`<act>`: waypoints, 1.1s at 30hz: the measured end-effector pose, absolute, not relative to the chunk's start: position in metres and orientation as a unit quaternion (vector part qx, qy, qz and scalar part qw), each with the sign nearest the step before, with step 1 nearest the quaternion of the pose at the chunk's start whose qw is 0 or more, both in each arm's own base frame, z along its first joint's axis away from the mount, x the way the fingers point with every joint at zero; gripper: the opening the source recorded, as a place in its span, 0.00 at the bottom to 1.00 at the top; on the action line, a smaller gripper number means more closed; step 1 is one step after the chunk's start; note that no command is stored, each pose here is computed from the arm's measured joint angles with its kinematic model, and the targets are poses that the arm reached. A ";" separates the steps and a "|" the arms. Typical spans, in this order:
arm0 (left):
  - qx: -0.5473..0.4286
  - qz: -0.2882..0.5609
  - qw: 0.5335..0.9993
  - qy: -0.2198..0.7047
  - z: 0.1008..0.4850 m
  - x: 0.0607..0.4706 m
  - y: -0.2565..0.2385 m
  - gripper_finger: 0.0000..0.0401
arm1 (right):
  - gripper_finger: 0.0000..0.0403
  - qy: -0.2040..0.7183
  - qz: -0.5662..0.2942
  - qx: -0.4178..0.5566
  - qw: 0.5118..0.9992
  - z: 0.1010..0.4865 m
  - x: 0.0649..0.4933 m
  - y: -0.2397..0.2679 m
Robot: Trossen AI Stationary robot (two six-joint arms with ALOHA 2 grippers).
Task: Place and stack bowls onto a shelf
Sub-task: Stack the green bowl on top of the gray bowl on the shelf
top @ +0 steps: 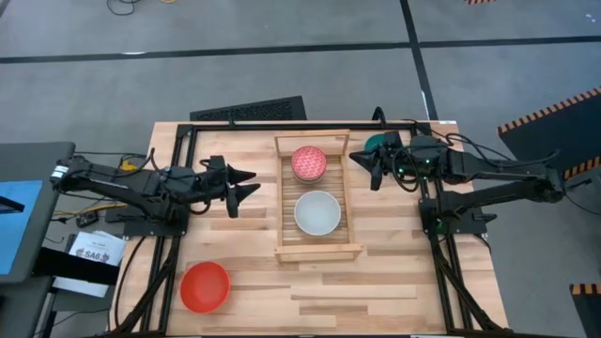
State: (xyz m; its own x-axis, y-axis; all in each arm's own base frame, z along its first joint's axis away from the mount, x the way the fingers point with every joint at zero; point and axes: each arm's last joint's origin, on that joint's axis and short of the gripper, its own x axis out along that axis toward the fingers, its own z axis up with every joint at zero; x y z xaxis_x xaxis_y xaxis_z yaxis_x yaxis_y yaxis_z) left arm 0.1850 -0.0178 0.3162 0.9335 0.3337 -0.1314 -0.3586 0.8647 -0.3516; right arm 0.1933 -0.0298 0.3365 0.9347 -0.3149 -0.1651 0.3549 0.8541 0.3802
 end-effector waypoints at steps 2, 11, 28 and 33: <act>-0.190 0.179 0.965 0.030 0.317 0.185 -0.018 0.46 | 0.08 0.045 -0.173 0.207 0.962 0.337 0.193 -0.030; -0.187 0.181 0.965 0.036 0.316 0.185 -0.018 0.46 | 0.15 0.058 -0.168 0.206 0.962 0.345 0.192 -0.030; -0.179 0.193 0.963 0.054 0.312 0.184 -0.017 0.46 | 0.64 0.551 -0.333 0.217 0.733 0.268 0.189 -0.118; -0.179 0.193 0.963 0.055 0.312 0.184 -0.017 0.46 | 0.65 0.576 -0.333 0.227 0.711 0.235 0.188 -0.133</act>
